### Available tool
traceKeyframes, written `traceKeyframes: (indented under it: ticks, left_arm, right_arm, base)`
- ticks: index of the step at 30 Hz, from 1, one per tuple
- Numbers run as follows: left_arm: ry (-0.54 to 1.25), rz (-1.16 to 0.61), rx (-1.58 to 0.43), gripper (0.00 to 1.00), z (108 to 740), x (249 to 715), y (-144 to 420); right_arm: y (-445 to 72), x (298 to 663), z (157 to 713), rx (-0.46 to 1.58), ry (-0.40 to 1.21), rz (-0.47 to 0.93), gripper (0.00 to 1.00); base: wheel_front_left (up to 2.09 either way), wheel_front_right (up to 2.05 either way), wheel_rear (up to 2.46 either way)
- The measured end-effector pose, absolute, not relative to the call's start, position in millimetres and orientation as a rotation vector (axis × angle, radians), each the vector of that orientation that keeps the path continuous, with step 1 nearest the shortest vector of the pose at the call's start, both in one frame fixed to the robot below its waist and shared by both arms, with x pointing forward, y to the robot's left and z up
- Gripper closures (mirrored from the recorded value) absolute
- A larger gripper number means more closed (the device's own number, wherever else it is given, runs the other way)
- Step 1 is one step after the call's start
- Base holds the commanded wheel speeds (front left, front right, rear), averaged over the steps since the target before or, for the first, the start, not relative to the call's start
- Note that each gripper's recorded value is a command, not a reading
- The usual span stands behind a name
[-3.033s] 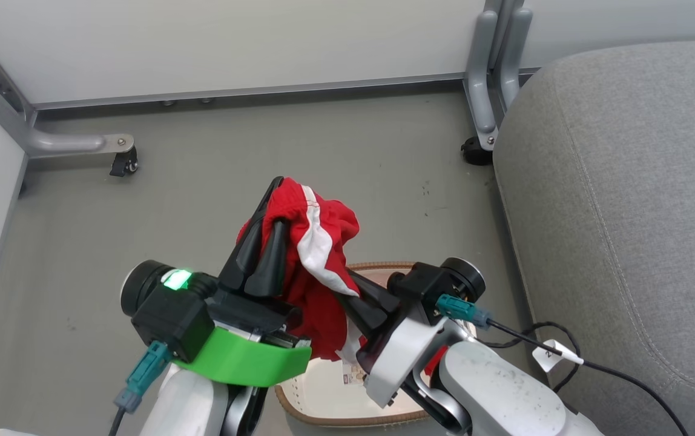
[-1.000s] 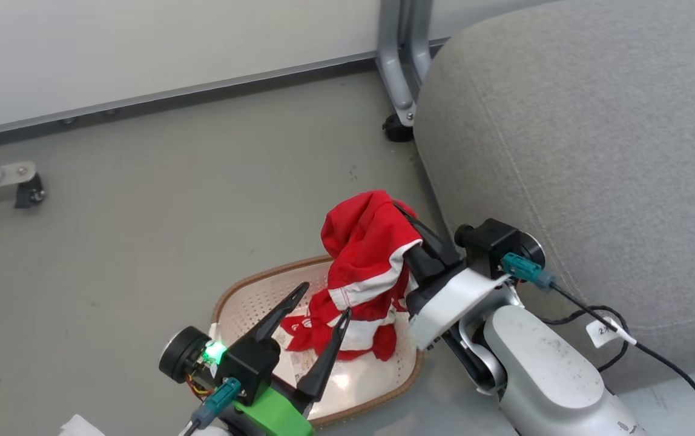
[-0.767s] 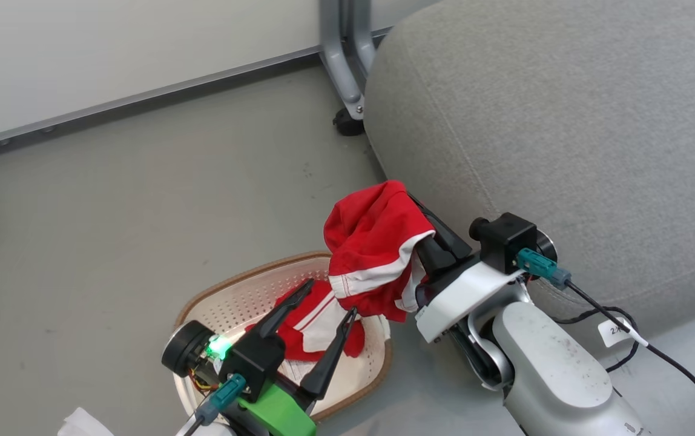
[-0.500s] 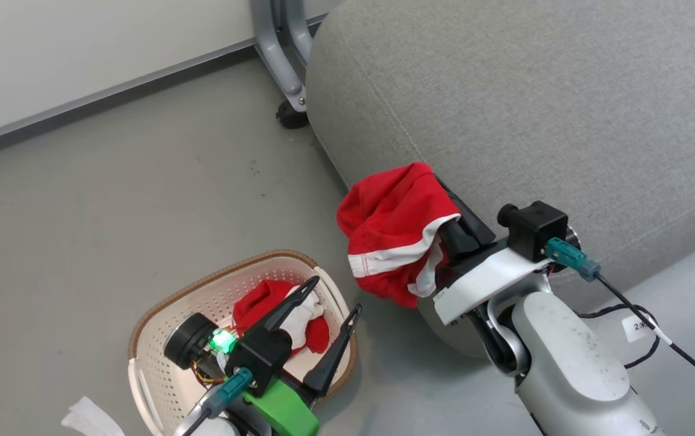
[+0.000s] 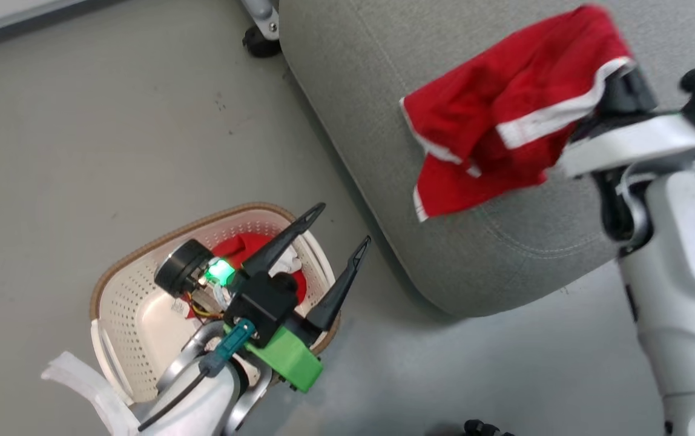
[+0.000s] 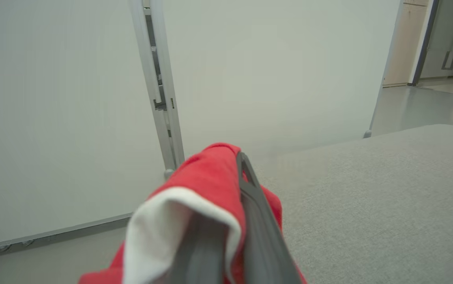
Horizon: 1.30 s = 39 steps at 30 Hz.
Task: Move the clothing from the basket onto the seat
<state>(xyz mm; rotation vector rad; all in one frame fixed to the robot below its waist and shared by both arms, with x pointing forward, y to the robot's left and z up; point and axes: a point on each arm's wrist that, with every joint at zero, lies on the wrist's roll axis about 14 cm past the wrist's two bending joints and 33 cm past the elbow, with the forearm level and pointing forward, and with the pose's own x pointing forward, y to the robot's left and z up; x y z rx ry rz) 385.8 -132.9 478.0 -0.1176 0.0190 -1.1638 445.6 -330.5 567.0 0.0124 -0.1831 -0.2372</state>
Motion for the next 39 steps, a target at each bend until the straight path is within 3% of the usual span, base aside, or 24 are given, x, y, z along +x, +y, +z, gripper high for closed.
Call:
traceKeyframes:
  ticks: [11,16,17,18,19,20,28,39]
  left_arm:
    - [0.007,-1.104,-0.149,0.00,451,427,-119]
    - [0.027,-1.079,-0.167,0.00,433,437,-111]
    - [0.034,-1.072,-0.168,0.00,427,438,-108]
    - [0.042,-1.067,-0.167,0.00,423,440,-107]
    - [0.047,-1.060,-0.170,0.00,419,441,-104]
    - [0.059,-1.054,-0.169,0.00,414,442,-102]
    - [0.108,-1.021,-0.175,0.00,393,443,-90]
    - [0.067,-0.976,-0.177,0.00,415,443,-85]
  right_arm:
    - [-412,506,600,-0.102,-0.269,-0.390,1.00]
    - [-426,528,552,-0.105,-0.157,-0.426,1.00]
    - [-429,529,535,-0.093,-0.120,-0.440,0.89]
    - [-431,530,524,-0.092,-0.095,-0.445,0.51]
    - [-433,531,511,-0.084,-0.067,-0.456,0.04]
    - [-434,531,497,-0.074,-0.035,-0.467,0.00]
    - [-422,509,420,0.003,0.120,-0.501,0.00]
    - [-391,452,415,0.034,0.134,-0.496,0.00]
  base:
    - [0.00,0.00,0.00]
    - [0.00,0.00,0.00]
    - [0.00,0.00,0.00]
    - [0.00,0.00,0.00]
    - [0.00,0.00,0.00]
    - [0.00,0.00,0.00]
    - [0.00,0.00,0.00]
    - [0.00,0.00,0.00]
